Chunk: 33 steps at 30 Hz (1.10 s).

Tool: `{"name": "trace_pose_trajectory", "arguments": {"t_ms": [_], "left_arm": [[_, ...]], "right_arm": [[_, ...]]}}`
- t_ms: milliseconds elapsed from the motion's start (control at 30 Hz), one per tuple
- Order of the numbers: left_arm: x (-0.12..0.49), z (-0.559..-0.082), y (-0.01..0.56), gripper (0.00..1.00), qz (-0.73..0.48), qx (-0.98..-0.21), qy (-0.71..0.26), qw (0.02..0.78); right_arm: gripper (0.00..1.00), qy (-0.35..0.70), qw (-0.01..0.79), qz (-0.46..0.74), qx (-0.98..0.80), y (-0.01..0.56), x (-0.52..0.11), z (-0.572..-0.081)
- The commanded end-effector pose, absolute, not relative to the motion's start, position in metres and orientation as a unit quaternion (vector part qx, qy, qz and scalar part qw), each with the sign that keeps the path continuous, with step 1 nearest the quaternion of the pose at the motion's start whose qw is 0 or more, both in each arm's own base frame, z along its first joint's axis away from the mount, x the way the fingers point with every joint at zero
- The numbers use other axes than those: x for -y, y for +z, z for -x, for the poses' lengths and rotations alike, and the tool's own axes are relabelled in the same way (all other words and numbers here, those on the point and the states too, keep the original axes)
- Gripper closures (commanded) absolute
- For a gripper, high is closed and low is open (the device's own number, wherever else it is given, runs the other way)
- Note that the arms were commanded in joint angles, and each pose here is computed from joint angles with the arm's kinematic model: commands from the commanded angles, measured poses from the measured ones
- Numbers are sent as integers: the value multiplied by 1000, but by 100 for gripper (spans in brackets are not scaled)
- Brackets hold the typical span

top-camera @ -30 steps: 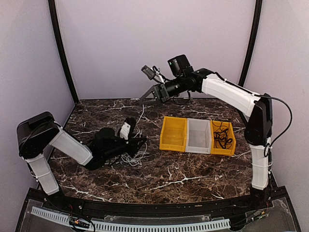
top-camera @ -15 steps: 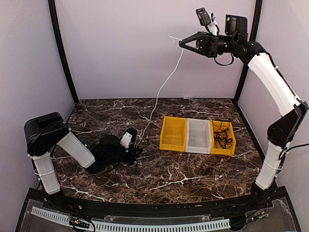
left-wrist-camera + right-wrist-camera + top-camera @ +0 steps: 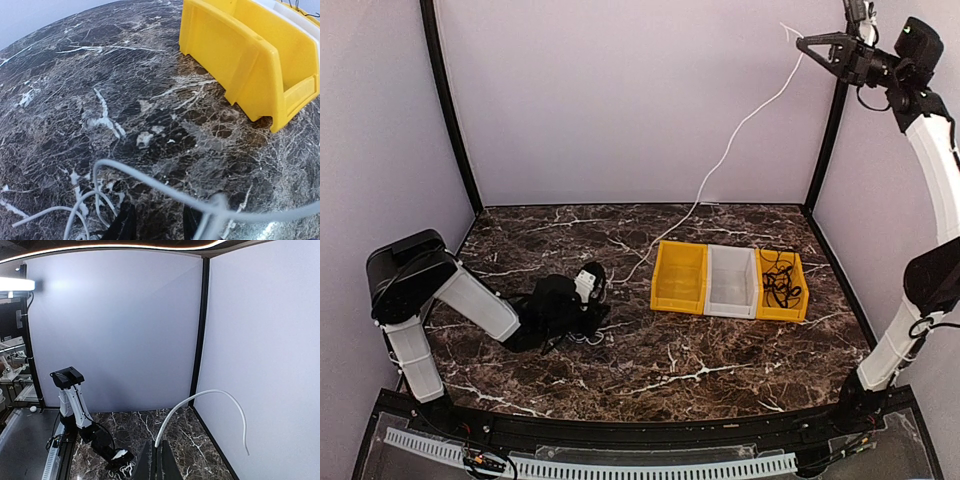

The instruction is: Untangle the cables

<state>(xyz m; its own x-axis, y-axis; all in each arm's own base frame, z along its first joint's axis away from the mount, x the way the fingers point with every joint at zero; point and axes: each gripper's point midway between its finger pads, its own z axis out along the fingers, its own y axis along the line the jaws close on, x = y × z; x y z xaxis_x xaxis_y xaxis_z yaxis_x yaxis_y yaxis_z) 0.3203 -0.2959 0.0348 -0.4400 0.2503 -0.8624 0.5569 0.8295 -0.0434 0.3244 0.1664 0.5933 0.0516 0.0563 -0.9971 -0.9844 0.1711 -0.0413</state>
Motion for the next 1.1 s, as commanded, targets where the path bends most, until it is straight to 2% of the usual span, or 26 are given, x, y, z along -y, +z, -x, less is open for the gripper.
{"name": "trace_pose_trajectory", "arguments": {"t_ms": [0, 367, 733, 767, 933, 1067], "left_arm": [[277, -327, 38, 66, -223, -846, -110, 471], [216, -337, 51, 66, -155, -864, -42, 477], [176, -331, 50, 62, -101, -884, -11, 456], [174, -331, 52, 60, -102, -884, -7, 457], [164, -328, 52, 43, -89, -885, 7, 457], [160, -325, 54, 40, -75, -885, 6, 459]], "right_arm": [[100, 433, 596, 464, -492, 618, -149, -302], [100, 352, 667, 420, -505, 646, -84, -294], [100, 336, 686, 394, -511, 647, -68, -301], [100, 334, 689, 393, -510, 648, -67, -301], [100, 312, 708, 390, -500, 663, -61, -296], [100, 306, 716, 385, -495, 668, -59, -296]]}}
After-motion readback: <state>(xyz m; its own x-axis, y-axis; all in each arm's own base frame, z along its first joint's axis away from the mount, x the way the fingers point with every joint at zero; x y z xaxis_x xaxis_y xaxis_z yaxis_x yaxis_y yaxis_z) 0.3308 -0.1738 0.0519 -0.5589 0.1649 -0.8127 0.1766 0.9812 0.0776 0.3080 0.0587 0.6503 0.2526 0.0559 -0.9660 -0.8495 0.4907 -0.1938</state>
